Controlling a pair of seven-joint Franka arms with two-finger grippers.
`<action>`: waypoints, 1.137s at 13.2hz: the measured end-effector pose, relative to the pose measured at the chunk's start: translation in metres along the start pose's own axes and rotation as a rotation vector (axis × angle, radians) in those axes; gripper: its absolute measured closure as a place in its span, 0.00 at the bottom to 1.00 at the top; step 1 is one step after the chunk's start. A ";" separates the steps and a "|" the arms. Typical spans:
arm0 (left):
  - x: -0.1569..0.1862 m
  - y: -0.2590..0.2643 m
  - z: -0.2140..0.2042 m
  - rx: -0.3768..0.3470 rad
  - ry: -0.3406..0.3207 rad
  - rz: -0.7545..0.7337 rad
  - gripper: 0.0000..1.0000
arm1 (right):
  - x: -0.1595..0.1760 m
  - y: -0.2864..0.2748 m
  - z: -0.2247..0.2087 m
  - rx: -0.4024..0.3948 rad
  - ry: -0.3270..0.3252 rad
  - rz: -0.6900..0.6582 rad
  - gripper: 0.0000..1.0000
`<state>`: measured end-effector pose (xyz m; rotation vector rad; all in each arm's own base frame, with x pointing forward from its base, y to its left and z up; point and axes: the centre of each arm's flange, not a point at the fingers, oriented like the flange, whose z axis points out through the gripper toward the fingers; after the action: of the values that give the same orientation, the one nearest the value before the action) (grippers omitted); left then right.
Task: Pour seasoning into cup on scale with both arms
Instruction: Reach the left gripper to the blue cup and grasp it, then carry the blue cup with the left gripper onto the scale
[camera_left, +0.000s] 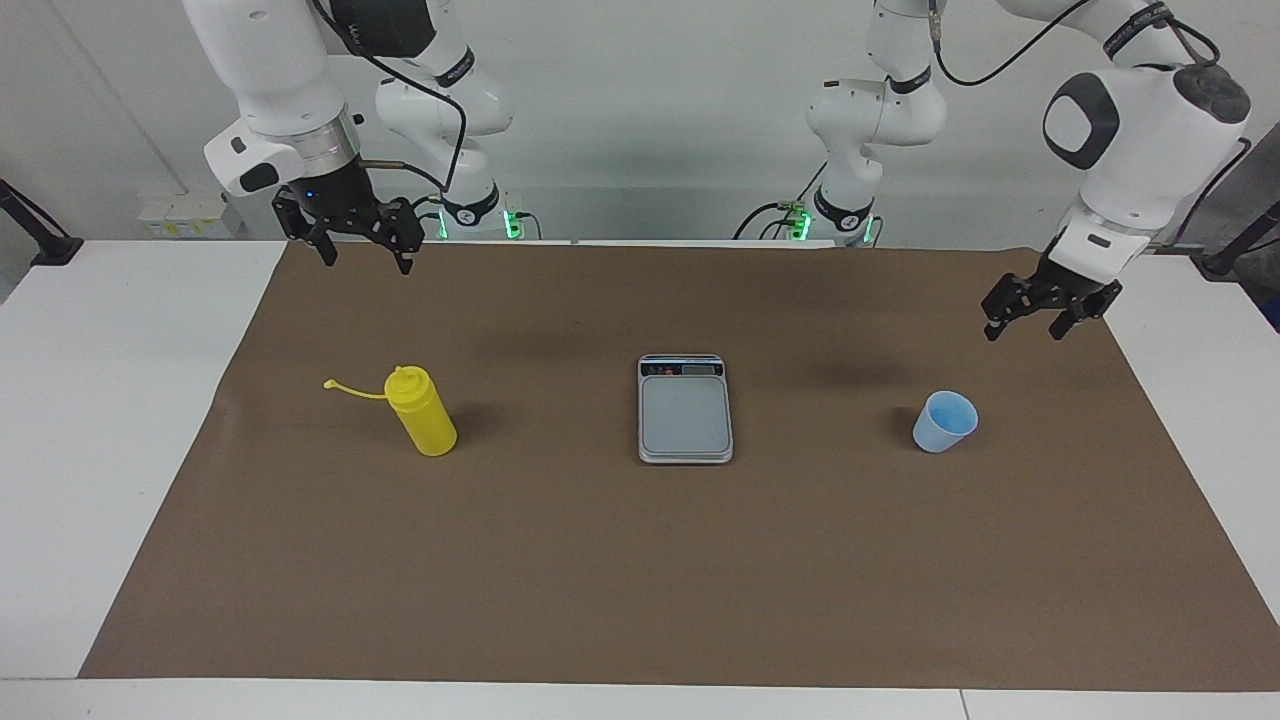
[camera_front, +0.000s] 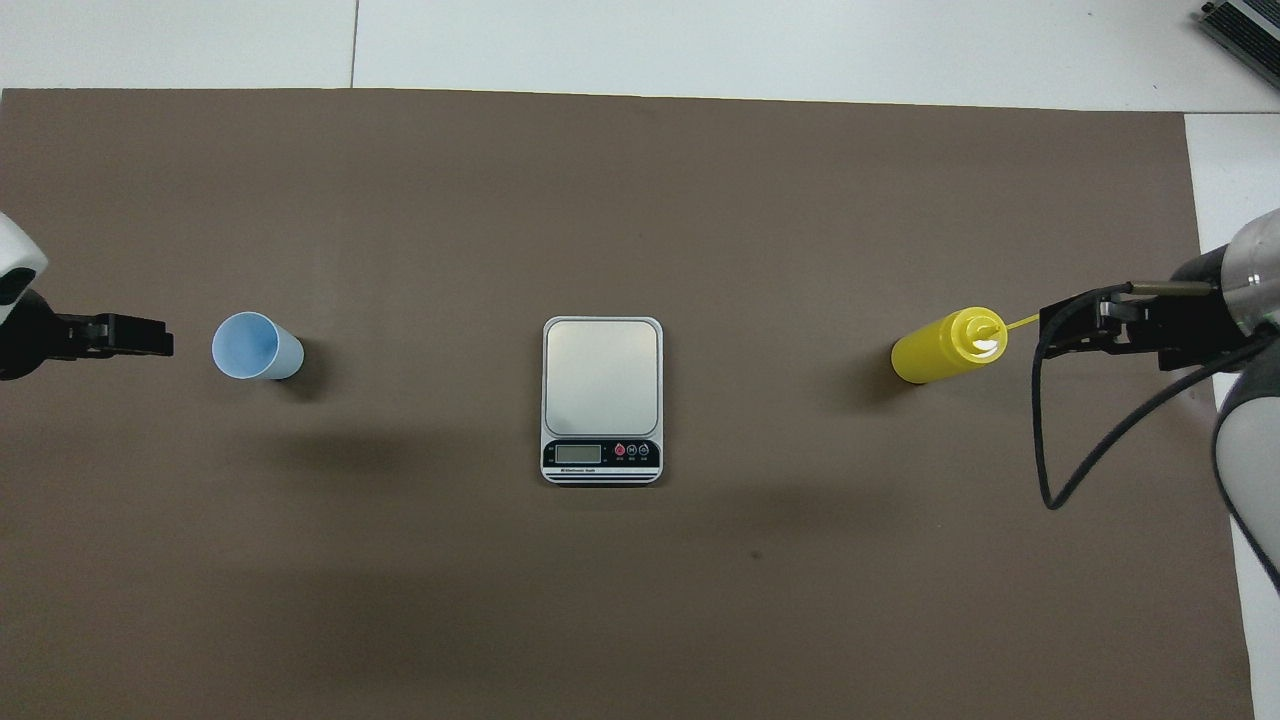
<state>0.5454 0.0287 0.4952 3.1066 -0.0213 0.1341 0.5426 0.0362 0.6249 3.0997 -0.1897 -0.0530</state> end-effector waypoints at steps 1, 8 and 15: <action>0.001 0.000 0.018 0.005 0.006 -0.001 0.00 | 0.000 0.000 0.000 0.000 0.000 0.000 0.00; 0.006 -0.006 0.116 0.049 0.074 -0.010 0.01 | 0.000 0.000 0.000 0.000 0.000 0.000 0.00; 0.007 -0.007 0.150 0.065 0.038 -0.013 0.04 | 0.000 0.000 0.000 0.000 0.000 0.000 0.00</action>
<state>0.5651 0.0303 0.3461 3.1673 0.0037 0.1980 0.5426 0.0362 0.6249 3.0997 -0.1897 -0.0530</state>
